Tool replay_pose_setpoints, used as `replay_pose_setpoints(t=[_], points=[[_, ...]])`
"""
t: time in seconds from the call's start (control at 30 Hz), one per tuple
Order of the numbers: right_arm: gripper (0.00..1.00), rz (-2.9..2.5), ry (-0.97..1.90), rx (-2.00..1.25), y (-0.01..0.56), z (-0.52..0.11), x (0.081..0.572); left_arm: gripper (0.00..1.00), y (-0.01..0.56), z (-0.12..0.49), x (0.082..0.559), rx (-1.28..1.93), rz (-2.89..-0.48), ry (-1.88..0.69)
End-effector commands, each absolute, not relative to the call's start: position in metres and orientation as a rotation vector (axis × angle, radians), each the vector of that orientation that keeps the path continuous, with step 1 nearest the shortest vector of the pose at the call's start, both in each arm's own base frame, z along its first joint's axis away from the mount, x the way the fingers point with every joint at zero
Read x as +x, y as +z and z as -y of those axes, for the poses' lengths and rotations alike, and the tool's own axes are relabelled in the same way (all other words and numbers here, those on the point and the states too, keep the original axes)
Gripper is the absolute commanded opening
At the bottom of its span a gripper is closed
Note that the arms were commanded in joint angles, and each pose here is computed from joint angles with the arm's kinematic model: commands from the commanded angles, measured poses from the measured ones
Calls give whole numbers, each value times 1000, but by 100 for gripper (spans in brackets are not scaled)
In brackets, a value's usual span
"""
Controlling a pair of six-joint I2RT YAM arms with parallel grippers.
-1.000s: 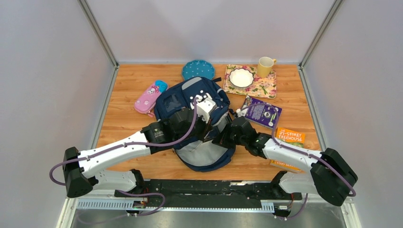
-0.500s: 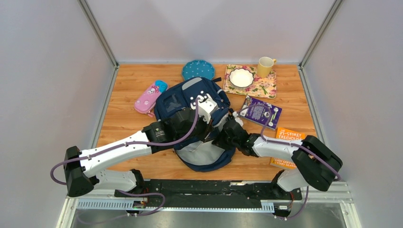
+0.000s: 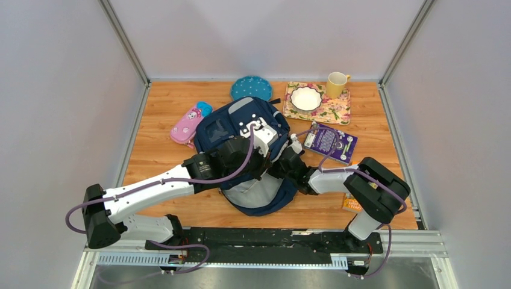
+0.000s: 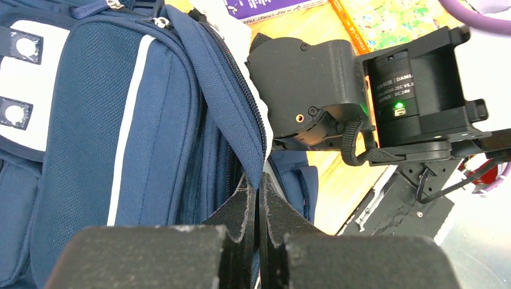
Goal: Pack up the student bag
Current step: Place the book in the student bag.
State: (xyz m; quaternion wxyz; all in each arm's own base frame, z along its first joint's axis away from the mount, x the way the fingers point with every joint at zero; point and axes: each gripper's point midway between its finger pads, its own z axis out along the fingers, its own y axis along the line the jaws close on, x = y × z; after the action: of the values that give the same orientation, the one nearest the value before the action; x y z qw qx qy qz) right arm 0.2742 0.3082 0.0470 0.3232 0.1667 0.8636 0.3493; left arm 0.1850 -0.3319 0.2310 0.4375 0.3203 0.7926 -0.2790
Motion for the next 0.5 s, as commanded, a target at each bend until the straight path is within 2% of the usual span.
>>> replay_pose_setpoints(t=[0.0, 0.07, 0.2, 0.33, 0.47], points=[[9, -2057, 1040, 457, 86, -328, 311, 0, 284, 352, 184, 760, -1829, -837], [12, -2018, 1063, 473, 92, -328, 314, 0, 282, 352, 183, 760, -1833, -839], [30, -2030, 1095, 455, 94, -332, 311, 0, 273, 348, 184, 752, -1853, -821], [33, -2057, 1117, 393, 95, -317, 287, 0, 264, 336, 189, 700, -1874, -762], [36, -2072, 1199, 339, 124, -303, 253, 0, 249, 328, 192, 674, -1885, -728]])
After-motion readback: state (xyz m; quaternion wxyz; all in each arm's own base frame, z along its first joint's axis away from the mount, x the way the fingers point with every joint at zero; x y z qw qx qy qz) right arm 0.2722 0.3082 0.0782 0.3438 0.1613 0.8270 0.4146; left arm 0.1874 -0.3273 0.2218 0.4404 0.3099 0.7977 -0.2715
